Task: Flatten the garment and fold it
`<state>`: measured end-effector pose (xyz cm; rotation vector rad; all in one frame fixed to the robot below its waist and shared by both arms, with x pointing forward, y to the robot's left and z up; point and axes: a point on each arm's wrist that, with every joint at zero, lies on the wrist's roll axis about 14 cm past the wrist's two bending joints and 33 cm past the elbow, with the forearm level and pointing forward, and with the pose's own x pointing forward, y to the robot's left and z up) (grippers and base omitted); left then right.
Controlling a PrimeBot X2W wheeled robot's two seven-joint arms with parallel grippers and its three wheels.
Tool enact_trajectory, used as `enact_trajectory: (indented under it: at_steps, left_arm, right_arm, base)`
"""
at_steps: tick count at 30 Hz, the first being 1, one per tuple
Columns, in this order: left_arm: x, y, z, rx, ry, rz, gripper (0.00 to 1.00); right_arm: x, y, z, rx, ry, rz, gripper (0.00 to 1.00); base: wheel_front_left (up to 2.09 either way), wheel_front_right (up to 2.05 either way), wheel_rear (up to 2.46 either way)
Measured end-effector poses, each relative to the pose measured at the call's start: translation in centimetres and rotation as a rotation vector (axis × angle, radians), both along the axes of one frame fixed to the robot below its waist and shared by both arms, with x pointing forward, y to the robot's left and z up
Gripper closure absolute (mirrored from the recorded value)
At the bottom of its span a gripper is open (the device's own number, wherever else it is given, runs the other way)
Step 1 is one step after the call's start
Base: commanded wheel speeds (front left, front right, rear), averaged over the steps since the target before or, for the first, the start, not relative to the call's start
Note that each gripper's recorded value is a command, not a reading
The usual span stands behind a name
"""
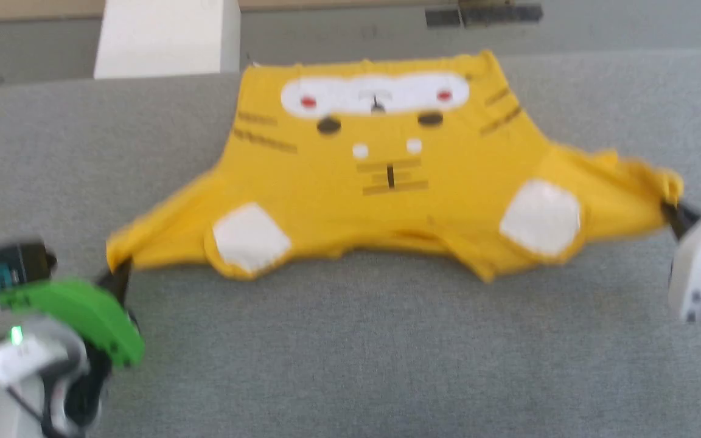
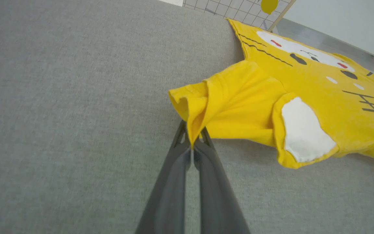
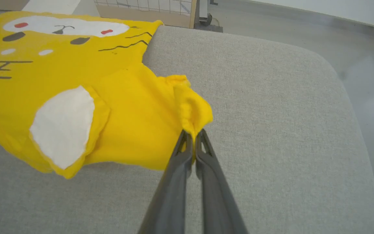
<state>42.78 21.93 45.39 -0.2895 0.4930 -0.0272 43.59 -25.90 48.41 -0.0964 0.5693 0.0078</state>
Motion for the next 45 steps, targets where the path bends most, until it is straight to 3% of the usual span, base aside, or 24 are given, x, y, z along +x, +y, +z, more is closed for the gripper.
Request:
enact_trajectory:
  at_steps: [7, 14, 20, 25, 30, 31, 36, 41, 45]
  left_arm:
    - [-8.1, -0.1, -1.2, -0.052, 0.133, 0.031, 1.00]
    - [-13.8, -0.1, -3.1, -0.091, 0.262, 0.089, 1.00]
    - [-15.8, 0.0, -4.4, -0.086, 0.307, 0.150, 1.00]
    - [-16.5, -0.3, -6.1, -0.081, 0.341, 0.165, 1.00]
    - [-16.6, -0.5, -6.7, -0.084, 0.345, 0.167, 1.00]
    - [-16.3, -0.5, -6.5, -0.091, 0.324, 0.164, 1.00]
    - [-16.0, -0.4, -6.1, -0.090, 0.291, 0.168, 1.00]
    - [-15.7, -0.4, -5.4, -0.089, 0.261, 0.168, 1.00]
    - [-14.9, -0.7, -4.3, -0.089, 0.220, 0.156, 1.00]
  right_arm:
    - [-8.2, -0.5, -2.1, 0.074, 0.083, -0.116, 1.00]
    - [-14.1, -1.4, -5.5, 0.096, 0.203, -0.240, 1.00]
    - [-16.8, -2.6, -8.5, 0.055, 0.303, -0.298, 1.00]
    - [-18.0, -1.4, -12.0, 0.128, 0.371, -0.298, 1.00]
    - [-17.7, -0.9, -13.1, 0.160, 0.377, -0.292, 1.00]
    - [-17.5, -0.9, -13.2, 0.164, 0.365, -0.292, 0.00]
    - [-15.5, -1.8, -10.9, 0.130, 0.248, -0.299, 0.00]
    - [-10.1, -2.6, -5.1, 0.105, -0.040, -0.286, 0.00]
    - [-4.5, -0.6, -0.2, 0.115, -0.275, -0.214, 0.00]
  base:
    - [0.00, 0.00, 0.00]
    - [0.00, 0.00, 0.00]
    - [0.00, 0.00, 0.00]
    - [0.00, 0.00, 0.00]
    - [0.00, 0.00, 0.00]
    - [0.00, 0.00, 0.00]
    - [0.00, 0.00, 0.00]
    - [0.00, 0.00, 0.00]
    - [0.00, 0.00, 0.00]
